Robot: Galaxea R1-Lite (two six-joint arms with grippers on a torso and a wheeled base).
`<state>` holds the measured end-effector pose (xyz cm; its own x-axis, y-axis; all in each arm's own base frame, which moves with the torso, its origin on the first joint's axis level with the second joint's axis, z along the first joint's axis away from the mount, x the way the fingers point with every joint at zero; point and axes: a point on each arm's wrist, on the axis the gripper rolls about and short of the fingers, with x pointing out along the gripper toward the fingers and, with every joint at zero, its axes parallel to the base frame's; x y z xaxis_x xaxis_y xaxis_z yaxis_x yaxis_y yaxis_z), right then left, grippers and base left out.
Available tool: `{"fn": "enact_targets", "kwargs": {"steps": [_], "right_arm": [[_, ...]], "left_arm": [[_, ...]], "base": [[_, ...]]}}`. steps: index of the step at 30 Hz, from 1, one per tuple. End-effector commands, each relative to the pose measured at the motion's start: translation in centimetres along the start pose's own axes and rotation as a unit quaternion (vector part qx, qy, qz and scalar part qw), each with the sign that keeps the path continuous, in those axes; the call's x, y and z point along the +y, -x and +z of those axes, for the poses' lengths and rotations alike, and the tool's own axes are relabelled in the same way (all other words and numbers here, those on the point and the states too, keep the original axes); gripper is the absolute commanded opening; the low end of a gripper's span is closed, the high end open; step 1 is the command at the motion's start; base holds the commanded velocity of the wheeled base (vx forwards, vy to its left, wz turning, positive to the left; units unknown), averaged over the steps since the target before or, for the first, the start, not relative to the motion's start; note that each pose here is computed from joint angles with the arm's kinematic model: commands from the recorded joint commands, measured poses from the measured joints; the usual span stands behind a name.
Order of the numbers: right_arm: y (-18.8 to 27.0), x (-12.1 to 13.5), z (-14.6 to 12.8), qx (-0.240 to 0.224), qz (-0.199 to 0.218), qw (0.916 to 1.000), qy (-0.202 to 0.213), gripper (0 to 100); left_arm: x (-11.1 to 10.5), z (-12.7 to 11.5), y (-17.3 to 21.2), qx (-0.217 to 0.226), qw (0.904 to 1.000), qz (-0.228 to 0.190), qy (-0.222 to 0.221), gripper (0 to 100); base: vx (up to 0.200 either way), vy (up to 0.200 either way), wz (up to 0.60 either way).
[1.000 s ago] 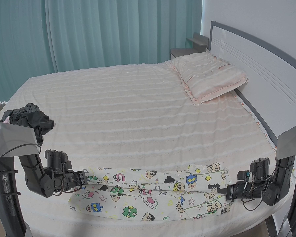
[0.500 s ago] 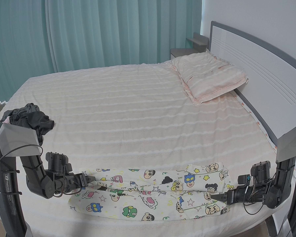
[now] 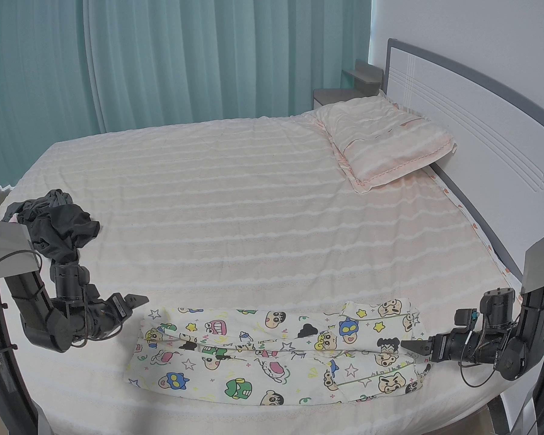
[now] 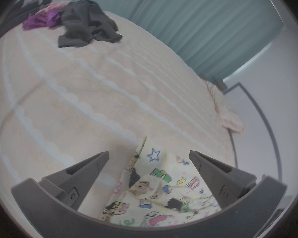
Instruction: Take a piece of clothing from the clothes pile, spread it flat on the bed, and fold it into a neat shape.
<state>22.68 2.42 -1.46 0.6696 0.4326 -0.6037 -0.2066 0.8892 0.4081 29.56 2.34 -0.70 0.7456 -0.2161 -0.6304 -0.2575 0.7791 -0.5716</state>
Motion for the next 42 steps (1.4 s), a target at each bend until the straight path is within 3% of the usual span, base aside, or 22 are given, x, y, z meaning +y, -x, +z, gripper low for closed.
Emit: {"fn": "enact_targets", "kwargs": {"steps": [1, 2, 5, 10, 21, 22, 42], "right_arm": [[-0.4, -0.2, 0.2, -0.006, 0.003, 1.0000, -0.002, 100], [-1.0, -0.3, 0.3, -0.006, 0.005, 1.0000, -0.006, 100], [-2.8, -0.4, 0.8, -0.013, 0.004, 0.9997, -0.019, 100], [-4.6, -0.3, 0.3, -0.004, -0.006, 0.9998, -0.018, 100], [-6.3, 0.6, 0.0, 0.001, -0.005, 1.0000, -0.002, 100], [-6.3, 0.6, 0.0, 0.001, -0.007, 1.0000, -0.002, 0], [-2.9, 0.4, -1.2, 0.029, -0.024, 0.9991, -0.019, 0]], "left_arm": [[-1.0, 2.3, 2.2, -0.045, 0.9969, -0.035, 0.054, 100], [-1.5, 2.8, 2.8, -0.049, 0.9916, -0.056, 0.106, 100], [-2.4, 3.4, 3.9, -0.035, 0.9749, -0.100, 0.196, 100], [-2.4, 2.8, 4.1, -0.001, 0.9703, -0.120, 0.210, 100], [-2.2, 2.5, 4.1, 0.005, 0.9705, -0.116, 0.212, 100], [-2.2, 2.5, 4.1, 0.005, 0.9705, -0.116, 0.212, 100], [-2.2, 2.4, 4.0, 0.006, 0.9706, -0.114, 0.212, 100]], "base": [[0.000, 0.000, 0.00], [0.000, 0.000, 0.00], [0.000, 0.000, 0.00], [0.000, 0.000, 0.00], [0.000, 0.000, 0.00], [0.000, 0.000, 0.00], [0.000, 0.000, 0.00]]}}
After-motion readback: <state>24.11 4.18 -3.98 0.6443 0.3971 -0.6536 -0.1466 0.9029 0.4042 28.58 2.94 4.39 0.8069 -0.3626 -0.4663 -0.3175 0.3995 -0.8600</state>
